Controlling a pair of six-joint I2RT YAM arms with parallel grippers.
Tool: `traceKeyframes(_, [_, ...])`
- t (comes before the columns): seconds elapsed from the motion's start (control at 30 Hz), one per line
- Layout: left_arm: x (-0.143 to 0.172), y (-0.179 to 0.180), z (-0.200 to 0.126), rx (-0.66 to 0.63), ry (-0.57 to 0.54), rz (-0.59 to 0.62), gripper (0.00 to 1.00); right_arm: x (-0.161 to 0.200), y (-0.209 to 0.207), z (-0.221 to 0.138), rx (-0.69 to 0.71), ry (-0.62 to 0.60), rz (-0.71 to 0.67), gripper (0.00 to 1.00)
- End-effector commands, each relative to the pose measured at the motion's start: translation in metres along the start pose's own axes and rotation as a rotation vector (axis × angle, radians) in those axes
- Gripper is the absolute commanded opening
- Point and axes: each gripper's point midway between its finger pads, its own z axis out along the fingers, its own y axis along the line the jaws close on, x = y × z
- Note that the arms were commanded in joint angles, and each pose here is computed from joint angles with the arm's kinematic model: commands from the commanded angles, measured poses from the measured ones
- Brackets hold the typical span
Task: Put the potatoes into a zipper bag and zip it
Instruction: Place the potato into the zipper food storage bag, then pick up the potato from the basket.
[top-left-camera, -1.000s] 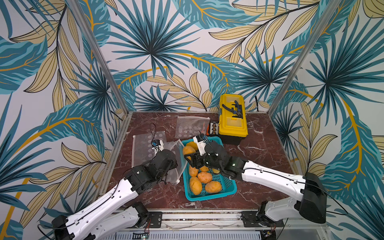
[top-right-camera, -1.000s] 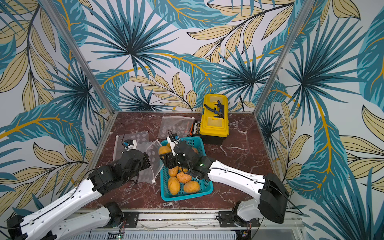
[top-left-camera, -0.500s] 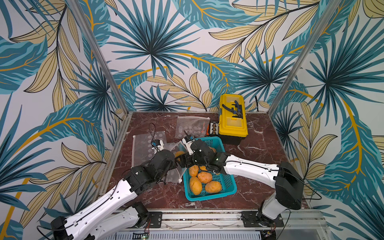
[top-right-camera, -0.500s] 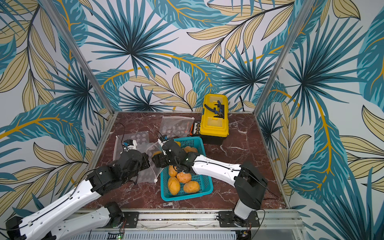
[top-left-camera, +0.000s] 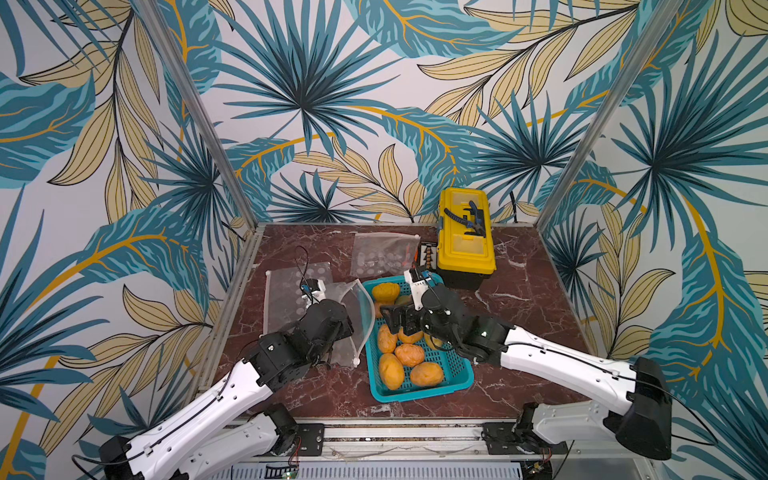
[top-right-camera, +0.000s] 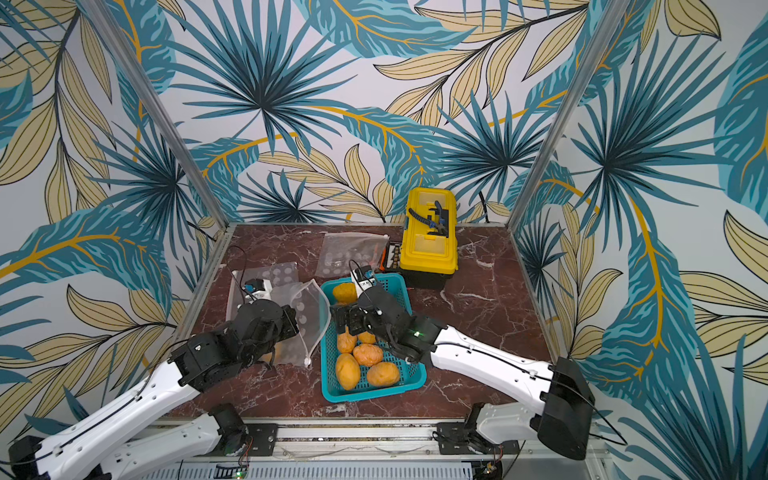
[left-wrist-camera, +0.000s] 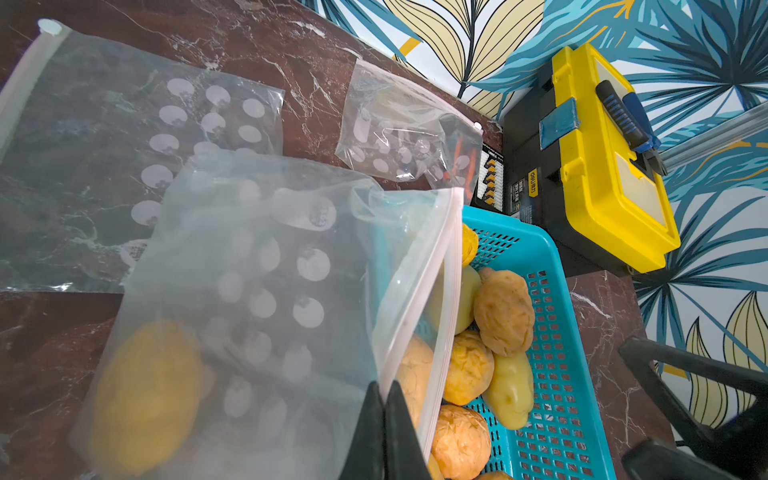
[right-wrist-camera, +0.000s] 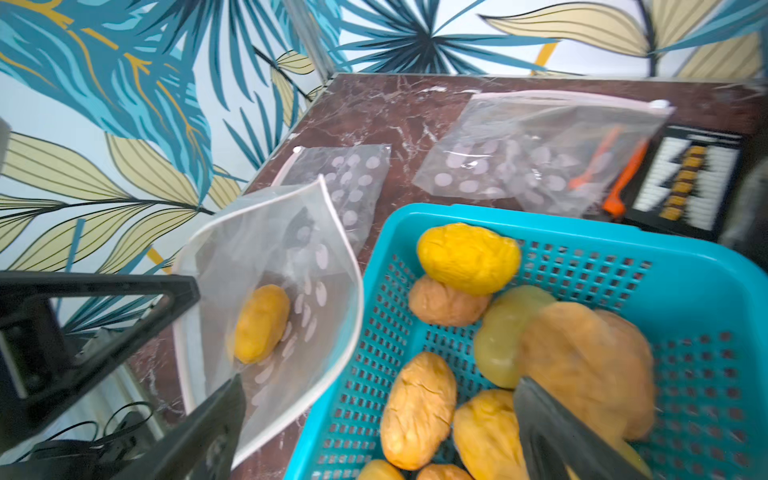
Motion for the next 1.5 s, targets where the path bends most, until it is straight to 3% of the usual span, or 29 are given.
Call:
traceKeyframes(0.0, [-0.008, -0.002, -0.003, 0.011, -0.027, 0.0, 0.0, 0.021, -0.052, -0.003, 0.184, 0.008, 0.011, 0.99])
traceKeyframes(0.5, [-0.008, -0.004, -0.001, 0.007, -0.022, 0.012, 0.0, 0.072, -0.114, 0.059, 0.33, 0.197, 0.094, 1.0])
traceKeyframes(0.9, [-0.008, -0.004, -0.004, 0.018, -0.022, 0.014, 0.0, 0.078, -0.106, 0.094, 0.29, 0.248, 0.068, 0.95])
traceKeyframes(1.3, [-0.007, -0.009, -0.008, 0.049, -0.009, 0.027, 0.0, 0.064, -0.102, 0.08, 0.271, 0.209, 0.084, 0.6])
traceKeyframes(1.47, [-0.005, -0.012, -0.007, 0.058, 0.006, 0.037, 0.0, 0.057, -0.104, 0.057, 0.268, 0.173, 0.097, 0.54])
